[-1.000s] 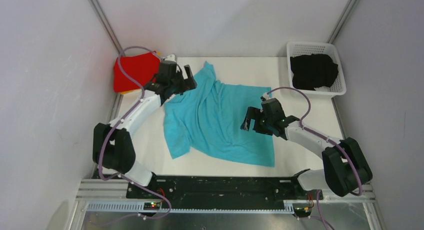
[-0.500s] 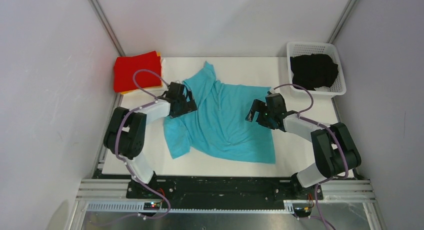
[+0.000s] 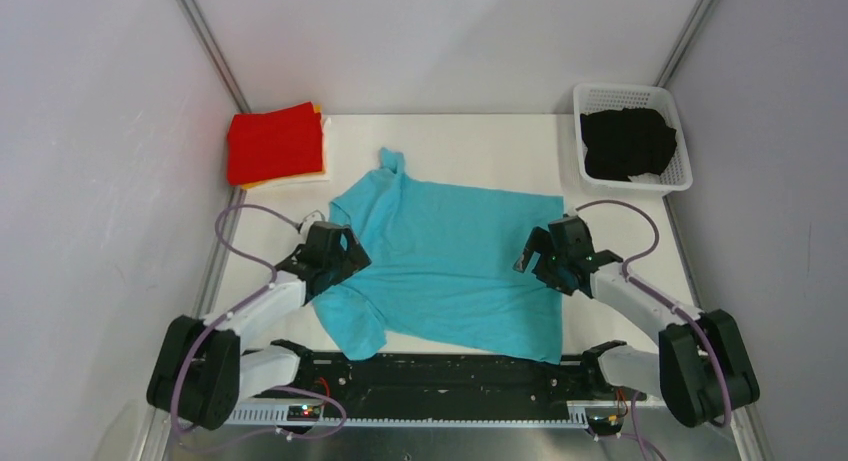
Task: Fold and stack the t-shirts
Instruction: Flatten out the tshirt
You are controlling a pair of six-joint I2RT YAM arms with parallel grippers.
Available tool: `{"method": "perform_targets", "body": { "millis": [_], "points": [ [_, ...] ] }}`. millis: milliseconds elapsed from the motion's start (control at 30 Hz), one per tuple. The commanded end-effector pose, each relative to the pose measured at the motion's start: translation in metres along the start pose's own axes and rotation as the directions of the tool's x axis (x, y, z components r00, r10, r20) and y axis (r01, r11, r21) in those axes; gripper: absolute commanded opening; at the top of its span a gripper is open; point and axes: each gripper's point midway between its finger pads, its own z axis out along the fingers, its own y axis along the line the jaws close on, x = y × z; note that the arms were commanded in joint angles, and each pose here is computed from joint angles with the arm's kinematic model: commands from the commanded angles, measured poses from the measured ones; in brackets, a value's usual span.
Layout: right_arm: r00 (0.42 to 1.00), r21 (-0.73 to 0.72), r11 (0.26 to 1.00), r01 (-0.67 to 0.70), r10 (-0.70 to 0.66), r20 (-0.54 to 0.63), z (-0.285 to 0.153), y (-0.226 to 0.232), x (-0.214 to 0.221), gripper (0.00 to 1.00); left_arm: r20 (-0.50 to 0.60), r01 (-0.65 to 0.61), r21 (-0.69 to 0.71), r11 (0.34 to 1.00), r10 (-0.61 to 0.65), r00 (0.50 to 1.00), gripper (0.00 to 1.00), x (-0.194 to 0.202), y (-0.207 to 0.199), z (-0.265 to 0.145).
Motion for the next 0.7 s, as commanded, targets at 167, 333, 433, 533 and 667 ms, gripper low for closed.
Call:
{"method": "perform_targets", "body": {
  "millis": [167,333,433,533,667],
  "points": [
    [0.984,-0.117,0.989,0.090,-0.070,0.161,-0.046,0.031,-0.039,0.99,0.145,-0.029,0.192,0.981,0.001,0.989,1.00,-0.043,-0.055,-0.056],
    [0.942,-0.225,0.954,0.201,-0.125,0.312,-0.058,0.080,-0.089,1.00,0.244,-0.103,0.206,0.973,0.051,0.969,1.00,-0.102,-0.105,-0.061],
    [0.945,-0.265,0.934,0.239,-0.161,0.284,-0.040,0.104,-0.101,1.00,0.262,-0.132,0.216,0.967,0.073,0.962,1.00,-0.145,-0.141,-0.048],
    [0.952,-0.251,0.942,0.221,-0.152,0.267,-0.010,0.110,-0.121,0.99,0.188,-0.142,0.191,0.971,0.106,0.977,1.00,-0.158,-0.156,0.006],
    [0.966,-0.291,0.942,0.165,-0.095,0.242,0.019,0.118,-0.150,1.00,0.096,-0.138,0.269,0.953,0.116,0.989,1.00,-0.178,-0.187,0.064]
  ]
}}
